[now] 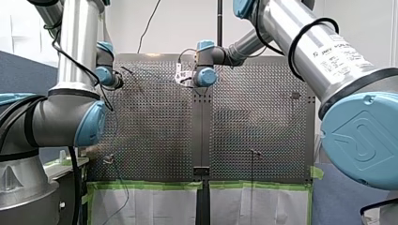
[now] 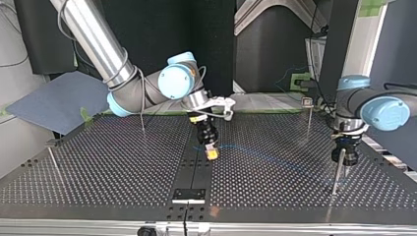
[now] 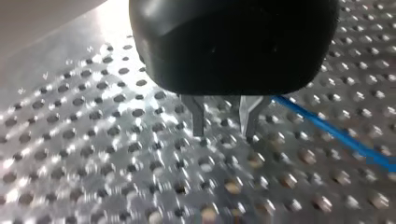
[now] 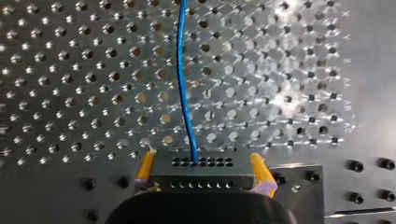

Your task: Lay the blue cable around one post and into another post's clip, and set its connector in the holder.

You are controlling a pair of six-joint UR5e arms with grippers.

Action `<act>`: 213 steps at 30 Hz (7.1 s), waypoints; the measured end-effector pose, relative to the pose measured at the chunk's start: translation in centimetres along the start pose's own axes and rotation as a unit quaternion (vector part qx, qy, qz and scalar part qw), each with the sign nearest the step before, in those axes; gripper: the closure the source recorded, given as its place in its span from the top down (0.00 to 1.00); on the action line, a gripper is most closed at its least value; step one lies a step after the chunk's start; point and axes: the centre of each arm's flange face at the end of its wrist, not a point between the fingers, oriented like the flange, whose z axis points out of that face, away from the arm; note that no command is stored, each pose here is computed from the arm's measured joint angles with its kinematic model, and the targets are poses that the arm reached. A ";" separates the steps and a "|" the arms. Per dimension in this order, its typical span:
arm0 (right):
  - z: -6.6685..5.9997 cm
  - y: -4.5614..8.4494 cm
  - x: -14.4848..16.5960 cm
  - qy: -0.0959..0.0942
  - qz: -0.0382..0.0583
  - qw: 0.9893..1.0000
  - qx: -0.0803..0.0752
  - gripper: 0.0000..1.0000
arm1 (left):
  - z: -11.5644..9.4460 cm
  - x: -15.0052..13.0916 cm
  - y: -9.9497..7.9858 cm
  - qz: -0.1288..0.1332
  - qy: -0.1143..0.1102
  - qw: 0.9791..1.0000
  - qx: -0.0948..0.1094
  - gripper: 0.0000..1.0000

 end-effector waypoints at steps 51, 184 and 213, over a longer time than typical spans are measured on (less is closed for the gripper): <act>-4.4 12.8 -13.0 -0.010 0.041 0.988 -0.148 0.00 | -1.2 5.3 2.9 -0.005 0.019 0.999 -0.028 1.00; -28.0 41.2 -50.2 -0.120 0.121 0.932 -0.320 0.00 | -0.3 8.3 -3.1 -0.116 0.065 0.981 0.139 1.00; -27.7 40.3 -50.4 -0.129 0.118 0.935 -0.310 0.00 | -4.1 12.3 2.2 -0.065 0.052 0.996 0.011 1.00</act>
